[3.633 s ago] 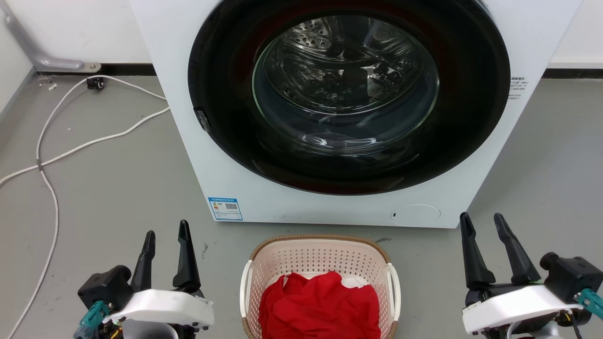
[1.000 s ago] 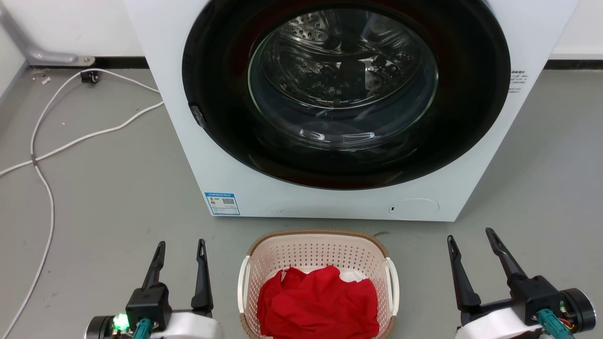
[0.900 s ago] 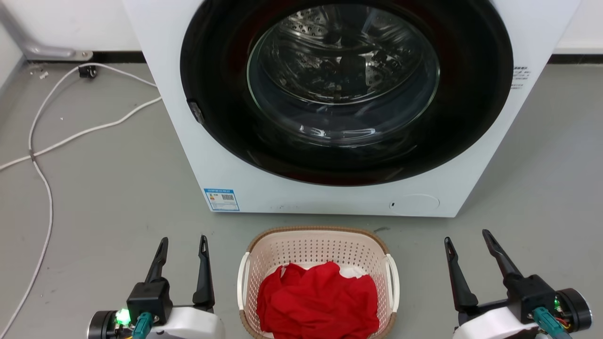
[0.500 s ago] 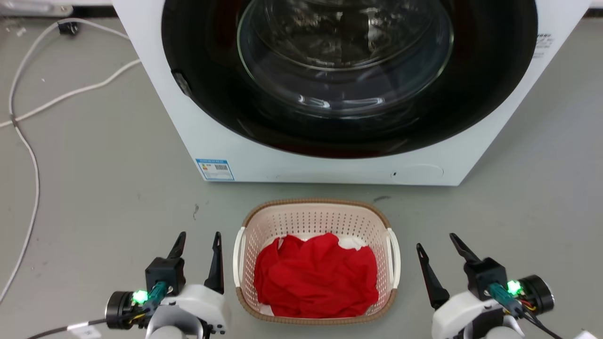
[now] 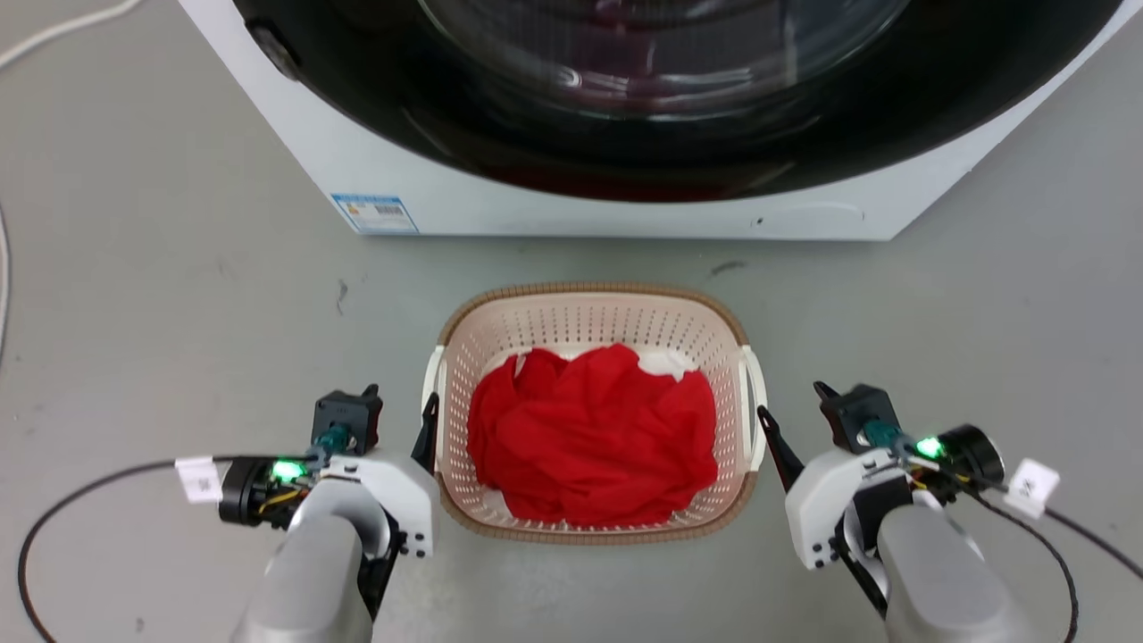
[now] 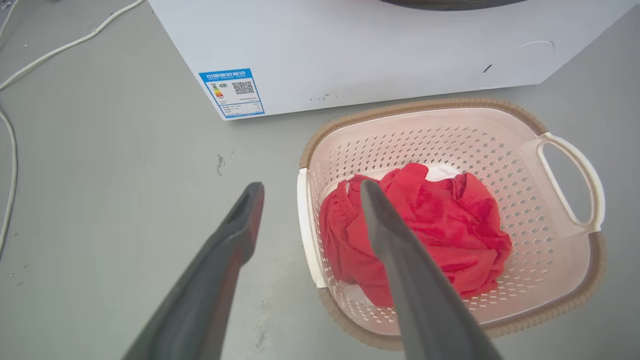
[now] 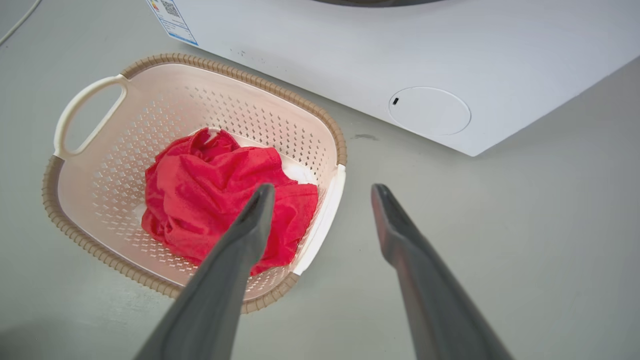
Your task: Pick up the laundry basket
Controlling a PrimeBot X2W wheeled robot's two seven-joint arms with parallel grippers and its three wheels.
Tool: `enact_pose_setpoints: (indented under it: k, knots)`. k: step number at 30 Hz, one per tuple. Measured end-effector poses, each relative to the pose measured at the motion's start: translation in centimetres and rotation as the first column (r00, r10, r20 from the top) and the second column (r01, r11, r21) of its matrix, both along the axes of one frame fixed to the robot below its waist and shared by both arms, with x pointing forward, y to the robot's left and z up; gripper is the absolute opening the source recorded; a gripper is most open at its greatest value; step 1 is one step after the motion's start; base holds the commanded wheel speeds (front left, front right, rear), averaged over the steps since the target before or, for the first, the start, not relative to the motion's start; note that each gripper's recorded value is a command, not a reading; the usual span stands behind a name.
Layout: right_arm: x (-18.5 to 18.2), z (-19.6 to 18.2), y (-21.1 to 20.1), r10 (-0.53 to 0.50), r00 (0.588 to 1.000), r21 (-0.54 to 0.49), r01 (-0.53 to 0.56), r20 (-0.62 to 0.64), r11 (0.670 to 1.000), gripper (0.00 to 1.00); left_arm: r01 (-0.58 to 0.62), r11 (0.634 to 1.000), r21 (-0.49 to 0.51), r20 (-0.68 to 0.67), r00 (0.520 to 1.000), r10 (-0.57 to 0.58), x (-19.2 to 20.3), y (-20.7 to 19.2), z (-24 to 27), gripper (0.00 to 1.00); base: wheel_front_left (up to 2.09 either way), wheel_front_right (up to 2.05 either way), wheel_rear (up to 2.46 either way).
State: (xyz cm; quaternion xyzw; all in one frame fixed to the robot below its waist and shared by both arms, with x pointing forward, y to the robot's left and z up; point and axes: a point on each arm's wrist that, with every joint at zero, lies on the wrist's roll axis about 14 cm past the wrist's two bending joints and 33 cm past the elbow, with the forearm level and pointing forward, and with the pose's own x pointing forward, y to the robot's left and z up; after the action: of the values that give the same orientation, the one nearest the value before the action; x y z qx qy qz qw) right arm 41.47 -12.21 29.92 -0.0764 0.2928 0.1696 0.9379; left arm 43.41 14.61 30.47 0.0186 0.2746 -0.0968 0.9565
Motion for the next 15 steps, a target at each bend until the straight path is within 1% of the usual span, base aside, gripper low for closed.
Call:
enact_pose_setpoints:
  k: [7,8,9,10,15]
  knots:
    - [1.1,-3.9,0.3,0.046,0.988,-0.052,-0.054,-0.144,0.997,1.0,0.047,0.999,0.026,-0.122,0.992,-0.043,1.5,-0.1,-3.9,1.0,0.0,0.0,0.0]
    - [1.1,-3.9,0.3,0.046,0.988,-0.052,-0.054,-0.144,0.997,1.0,0.047,0.999,0.026,-0.122,0.992,-0.043,1.5,-0.1,-3.9,1.0,0.0,0.0,0.0]
    - [1.2,-5.0,0.3,0.052,0.981,-0.062,-0.064,-0.186,0.996,1.0,0.063,0.997,0.034,-0.154,0.986,-0.057,1.7,-0.2,-4.9,1.0,0.0,0.0,0.0]
    - [1.2,-5.0,0.3,0.052,0.981,-0.062,-0.064,-0.186,0.996,1.0,0.063,0.997,0.034,-0.154,0.986,-0.057,1.7,-0.2,-4.9,1.0,0.0,0.0,0.0]
    - [1.3,-7.4,0.4,0.061,0.959,-0.076,-0.085,-0.276,0.994,1.0,0.071,0.997,0.043,-0.23,0.971,-0.059,2.1,0.2,-7.3,1.0,0.0,0.0,0.0]
